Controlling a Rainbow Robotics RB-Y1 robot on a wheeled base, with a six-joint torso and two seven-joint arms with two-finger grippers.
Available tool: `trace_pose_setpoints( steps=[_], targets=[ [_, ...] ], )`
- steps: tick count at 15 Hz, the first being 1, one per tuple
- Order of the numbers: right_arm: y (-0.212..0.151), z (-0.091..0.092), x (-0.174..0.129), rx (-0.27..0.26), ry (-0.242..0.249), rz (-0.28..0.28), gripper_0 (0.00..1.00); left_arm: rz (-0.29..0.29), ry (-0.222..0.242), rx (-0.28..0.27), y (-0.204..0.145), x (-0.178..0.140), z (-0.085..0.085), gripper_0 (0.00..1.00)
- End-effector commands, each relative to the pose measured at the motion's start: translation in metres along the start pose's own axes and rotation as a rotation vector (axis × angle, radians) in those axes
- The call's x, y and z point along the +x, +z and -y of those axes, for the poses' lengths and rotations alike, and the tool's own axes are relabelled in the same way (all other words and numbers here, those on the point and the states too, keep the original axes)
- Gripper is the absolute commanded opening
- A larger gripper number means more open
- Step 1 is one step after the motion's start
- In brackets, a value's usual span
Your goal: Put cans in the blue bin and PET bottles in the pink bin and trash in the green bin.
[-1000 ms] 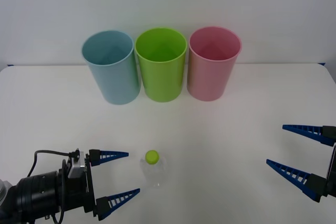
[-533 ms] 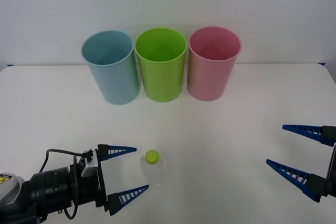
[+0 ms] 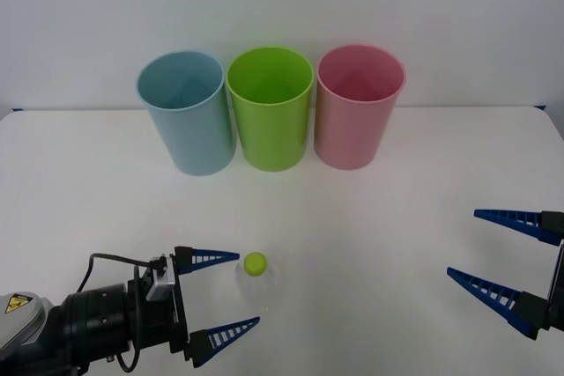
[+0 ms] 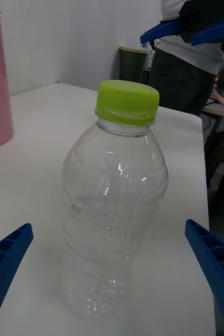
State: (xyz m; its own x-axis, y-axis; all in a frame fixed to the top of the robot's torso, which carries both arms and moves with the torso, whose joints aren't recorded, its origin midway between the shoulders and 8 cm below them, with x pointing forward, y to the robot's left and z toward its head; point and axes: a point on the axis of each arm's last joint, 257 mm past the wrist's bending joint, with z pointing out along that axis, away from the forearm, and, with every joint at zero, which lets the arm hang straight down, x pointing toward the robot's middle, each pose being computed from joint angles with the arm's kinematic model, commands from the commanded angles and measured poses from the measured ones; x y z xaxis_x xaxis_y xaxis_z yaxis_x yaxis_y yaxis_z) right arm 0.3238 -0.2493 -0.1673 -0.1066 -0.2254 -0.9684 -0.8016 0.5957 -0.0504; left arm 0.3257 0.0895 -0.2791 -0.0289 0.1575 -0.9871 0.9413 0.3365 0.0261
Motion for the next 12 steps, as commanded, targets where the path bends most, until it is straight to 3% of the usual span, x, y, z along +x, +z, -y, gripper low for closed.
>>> trace_pose_setpoints(
  steps=[1, 6, 12],
  targets=[
    [0.0, 0.0, 0.0, 0.0, 0.0, 0.0, 1.0, -0.003, 0.017, -0.014, 0.013, 0.004, -0.002, 1.0],
    [0.0, 0.0, 0.0, 0.0, 0.0, 0.0, 1.0, -0.015, 0.028, -0.02, 0.033, 0.013, -0.012, 1.0],
    [0.0, 0.0, 0.0, 0.0, 0.0, 0.0, 1.0, -0.012, 0.018, -0.004, 0.041, 0.01, -0.011, 0.98]
  ],
)
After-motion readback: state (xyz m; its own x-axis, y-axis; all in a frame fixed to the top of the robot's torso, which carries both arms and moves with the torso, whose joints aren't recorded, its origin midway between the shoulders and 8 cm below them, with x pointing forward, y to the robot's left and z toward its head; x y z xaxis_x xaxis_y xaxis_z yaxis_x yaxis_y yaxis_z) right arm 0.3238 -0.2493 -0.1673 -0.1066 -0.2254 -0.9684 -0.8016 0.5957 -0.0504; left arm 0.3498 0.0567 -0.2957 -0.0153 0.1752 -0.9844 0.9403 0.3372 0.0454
